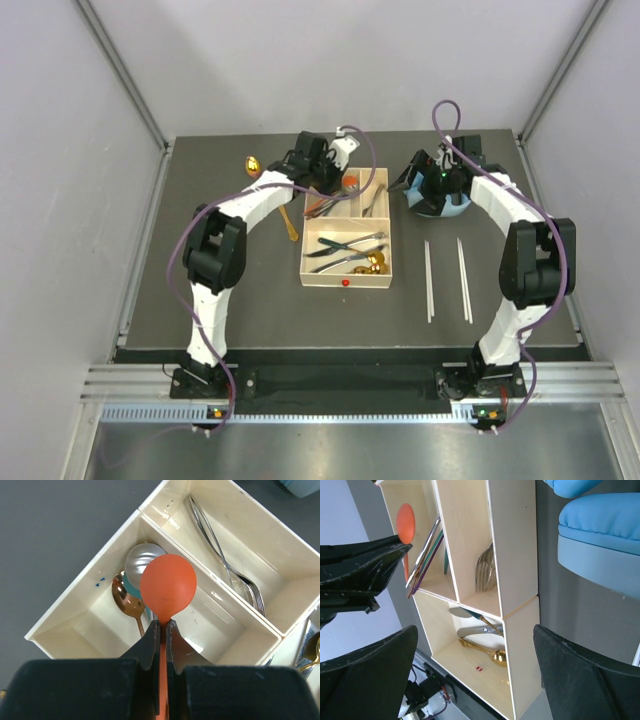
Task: Sort the eating utensils into containers
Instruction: Pick up the spoon from the center of the board, then place the spoon in the storage box.
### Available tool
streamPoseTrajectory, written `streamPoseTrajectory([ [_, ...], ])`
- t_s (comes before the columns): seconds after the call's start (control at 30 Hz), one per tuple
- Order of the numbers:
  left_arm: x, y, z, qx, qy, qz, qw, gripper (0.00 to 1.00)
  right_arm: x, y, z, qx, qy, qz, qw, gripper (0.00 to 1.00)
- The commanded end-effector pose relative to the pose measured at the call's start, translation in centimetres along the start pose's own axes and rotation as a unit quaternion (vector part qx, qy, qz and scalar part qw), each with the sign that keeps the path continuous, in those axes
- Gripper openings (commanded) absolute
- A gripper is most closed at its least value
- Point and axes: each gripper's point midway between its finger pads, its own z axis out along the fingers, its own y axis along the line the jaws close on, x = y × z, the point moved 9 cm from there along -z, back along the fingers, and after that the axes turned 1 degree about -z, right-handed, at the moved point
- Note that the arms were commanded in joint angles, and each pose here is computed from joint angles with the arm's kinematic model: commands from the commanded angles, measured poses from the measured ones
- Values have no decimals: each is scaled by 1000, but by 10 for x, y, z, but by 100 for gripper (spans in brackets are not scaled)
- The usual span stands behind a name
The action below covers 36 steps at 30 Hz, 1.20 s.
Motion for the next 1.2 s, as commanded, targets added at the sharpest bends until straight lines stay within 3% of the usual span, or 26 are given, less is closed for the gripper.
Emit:
streamPoseTrajectory([
  [0.0, 2, -7, 5, 15, -3, 13, 1000, 0, -6, 9, -10, -16, -15, -20, 1000, 98],
  [0.2, 16, -6, 11, 2, 12, -4, 1000, 0, -4, 5, -12, -13, -15, -17, 1000, 99],
  [0.27, 20, -6, 13, -3, 15, -11, 1000, 10, -4, 4, -13, -13, -16, -16, 1000, 98],
  [0.6, 32, -1, 33, -23, 16, -53, 998, 12, -2, 1, -15, -11, -16, -14, 1000, 99],
  [0.97, 13, 10, 23, -49, -18, -83, 995, 33, -3, -1, -16, -13, -18, -13, 1000, 99],
  [1.17, -12, 29, -6, -67, -66, -122, 988, 34, -4, 0, -13, -16, -19, -11, 1000, 99],
])
